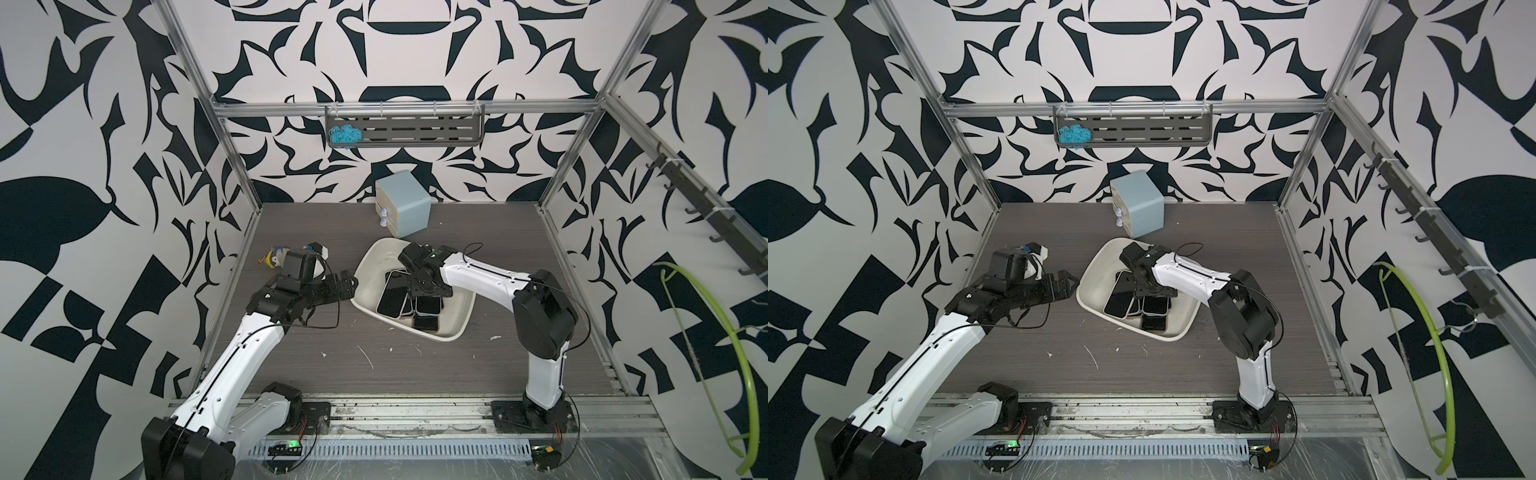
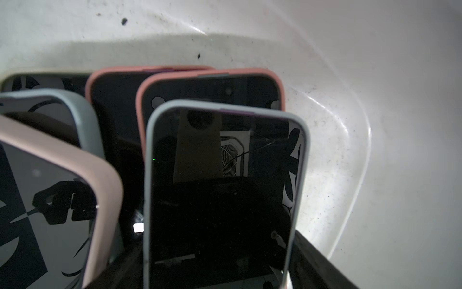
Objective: Take the phone out of the storage box
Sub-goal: Pick up the phone from the storage box.
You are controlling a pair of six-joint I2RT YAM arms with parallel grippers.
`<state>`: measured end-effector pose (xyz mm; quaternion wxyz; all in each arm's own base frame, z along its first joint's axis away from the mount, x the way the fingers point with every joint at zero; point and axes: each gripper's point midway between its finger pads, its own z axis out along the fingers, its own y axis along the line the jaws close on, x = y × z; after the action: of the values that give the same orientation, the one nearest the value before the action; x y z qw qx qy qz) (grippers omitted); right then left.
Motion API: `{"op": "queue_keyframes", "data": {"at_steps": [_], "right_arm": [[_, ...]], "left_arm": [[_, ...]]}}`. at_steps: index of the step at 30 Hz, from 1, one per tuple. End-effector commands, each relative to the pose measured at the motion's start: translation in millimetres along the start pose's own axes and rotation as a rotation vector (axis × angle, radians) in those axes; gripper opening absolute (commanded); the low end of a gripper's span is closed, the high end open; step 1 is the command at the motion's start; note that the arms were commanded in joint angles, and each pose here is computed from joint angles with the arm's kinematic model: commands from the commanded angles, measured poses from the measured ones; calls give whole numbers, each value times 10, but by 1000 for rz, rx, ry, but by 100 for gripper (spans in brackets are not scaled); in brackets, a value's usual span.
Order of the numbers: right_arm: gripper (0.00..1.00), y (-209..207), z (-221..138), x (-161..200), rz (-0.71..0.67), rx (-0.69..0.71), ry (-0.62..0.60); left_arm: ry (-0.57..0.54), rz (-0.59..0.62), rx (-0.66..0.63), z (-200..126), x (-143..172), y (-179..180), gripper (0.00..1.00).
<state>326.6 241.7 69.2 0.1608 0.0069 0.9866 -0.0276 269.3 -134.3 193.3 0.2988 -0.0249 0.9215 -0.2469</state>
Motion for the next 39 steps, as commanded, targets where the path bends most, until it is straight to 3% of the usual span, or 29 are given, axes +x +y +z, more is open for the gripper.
{"op": "queue_keyframes", "data": {"at_steps": [1, 8, 15, 21, 25, 32, 39], "right_arm": [[76, -113, 33, 102, -3, 32, 21], [62, -154, -317, -97, 0, 3, -74], [62, -213, -631, -290, 36, -86, -122], [62, -330, -813, -357, 127, -258, -111], [61, -686, -932, -389, 220, -287, -120], [61, -1491, -948, 43, 273, -109, -66], [61, -1871, -702, 680, 319, 10, 24]], "left_arm": [[25, -23, -9, -9, 101, 37, 100], [16, -50, 32, 8, 68, -37, 100], [17, -77, 99, 85, 37, -144, 100], [12, -98, 146, 123, -45, -247, 100], [5, -130, 191, 167, -91, -325, 100], [35, -91, 230, 322, -9, -549, 100], [55, -71, 226, 457, -16, -593, 100]]}}
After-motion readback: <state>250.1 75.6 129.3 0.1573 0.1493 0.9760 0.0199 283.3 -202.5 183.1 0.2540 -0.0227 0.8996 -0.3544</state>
